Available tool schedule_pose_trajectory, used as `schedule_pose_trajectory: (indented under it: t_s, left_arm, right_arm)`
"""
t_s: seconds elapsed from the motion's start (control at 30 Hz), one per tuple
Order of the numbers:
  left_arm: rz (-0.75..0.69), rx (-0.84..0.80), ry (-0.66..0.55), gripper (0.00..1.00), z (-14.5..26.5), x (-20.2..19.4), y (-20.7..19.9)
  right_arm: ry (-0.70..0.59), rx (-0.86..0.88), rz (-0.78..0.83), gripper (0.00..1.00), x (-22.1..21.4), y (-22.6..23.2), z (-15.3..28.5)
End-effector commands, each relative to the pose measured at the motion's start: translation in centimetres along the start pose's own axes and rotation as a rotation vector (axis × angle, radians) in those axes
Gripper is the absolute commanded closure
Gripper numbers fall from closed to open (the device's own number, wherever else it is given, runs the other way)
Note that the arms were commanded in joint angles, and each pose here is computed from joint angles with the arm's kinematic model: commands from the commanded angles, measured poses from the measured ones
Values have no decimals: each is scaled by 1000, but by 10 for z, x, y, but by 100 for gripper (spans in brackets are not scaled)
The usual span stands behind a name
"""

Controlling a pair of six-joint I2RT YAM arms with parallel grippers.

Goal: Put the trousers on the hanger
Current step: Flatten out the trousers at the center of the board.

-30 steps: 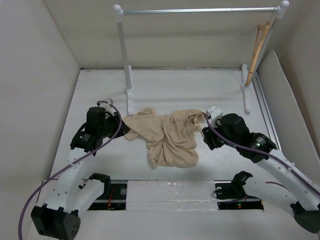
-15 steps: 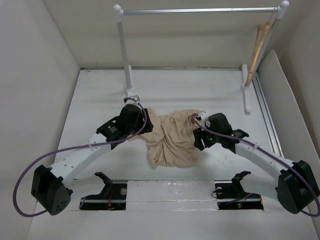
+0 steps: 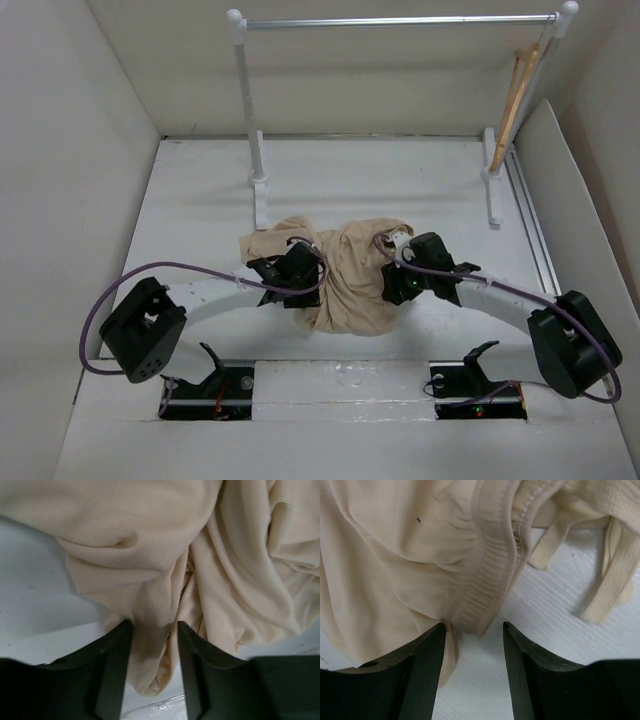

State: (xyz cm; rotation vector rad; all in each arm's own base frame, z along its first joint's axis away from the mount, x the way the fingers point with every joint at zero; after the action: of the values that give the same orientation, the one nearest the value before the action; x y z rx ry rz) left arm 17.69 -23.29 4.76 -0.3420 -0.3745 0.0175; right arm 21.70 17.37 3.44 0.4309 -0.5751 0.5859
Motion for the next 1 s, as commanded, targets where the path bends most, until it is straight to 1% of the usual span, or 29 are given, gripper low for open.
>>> schedule_pose_trajectory:
  t_s: [0.0,0.03,0.07,0.1,0.17,0.2,0.23,0.3,0.33,0.37,0.4,0.47,0.5,0.57,0.6,0.63,0.67,0.7,0.73,0.77,0.8,0.83,0.87,0.9,0.93,0.97]
  left_arm:
    - [21,10,-20,65,-3,5,-1]
    - [20,26,-17,73,-6,4,2]
    - [19,38,-19,77,-6,5,3]
    - [18,49,-14,85,-6,4,5]
    - [18,53,-28,96,-2,7,6]
    - [24,59,-35,100,0,7,7]
    - [32,51,-52,100,4,10,6]
    - [40,36,-61,100,9,10,5]
    - [51,28,-71,100,13,14,6]
    - [54,29,-81,100,17,16,6]
    - [58,37,-82,100,20,16,8]
    - [67,23,-115,100,31,23,5]
    - [84,35,-119,100,35,24,9]
    - [99,14,-158,100,48,31,6]
    - [102,22,-160,100,53,30,8]
    - [123,7,-185,100,61,36,8]
    - [136,4,-209,100,68,42,8]
    - [136,13,-214,100,74,43,10]
    - [143,-5,-250,100,87,49,8]
    - [162,-9,-311,100,103,66,5]
    - [174,7,-336,100,119,71,10]
    - [181,0,-378,100,136,81,7]
    - [209,-10,-475,100,166,104,4]
    - [211,6,-504,100,184,109,8]
    - [236,-5,-573,100,209,120,10]
    - [269,-34,-683,100,251,140,7]
  right_arm:
    - [-103,29,48,45,30,1,-7]
    - [-103,27,51,45,30,1,-8]
    - [-104,21,57,45,30,-1,-9]
    - [-109,18,60,43,31,-2,-9]
    - [-116,14,77,39,34,-2,-7]
    - [-128,10,82,37,37,-2,-4]
    - [-132,8,85,38,38,-2,-4]
    - [-139,29,96,44,41,1,-4]
    - [-148,42,104,44,46,3,-3]
    - [-140,62,109,44,46,6,-2]
    - [-139,74,117,40,47,8,-1]
    - [-138,91,125,37,48,12,3]
    - [-144,93,129,39,48,13,5]
    - [-170,87,131,50,49,13,8]
    - [-177,84,132,69,50,13,8]
    - [-180,78,133,81,50,12,7]
    - [-168,72,128,88,48,10,4]
    - [-167,64,135,100,51,8,4]
    - [-159,59,136,100,51,7,3]
    - [-130,42,139,100,48,5,7]
    - [-148,29,154,100,61,5,16]
    - [-165,14,166,100,69,6,28]
    - [-149,-23,180,100,69,7,43]
    - [-234,-52,210,100,87,13,74]
    - [-314,-85,228,100,113,17,104]
    - [-319,-117,224,100,112,20,125]
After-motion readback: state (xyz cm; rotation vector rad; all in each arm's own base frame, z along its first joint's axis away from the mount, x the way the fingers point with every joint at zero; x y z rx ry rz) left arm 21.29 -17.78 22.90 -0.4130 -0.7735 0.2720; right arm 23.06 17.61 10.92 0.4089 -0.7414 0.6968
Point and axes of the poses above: each gripper's point midway between its finger pads, its own z axis back along the fingers, its own y axis along the line the jaws close on, x = y × z, the point moved 1 cm from there along z, back along the fingers, and after that the axes turned 2 degrees about z, right-handed, at the moved point
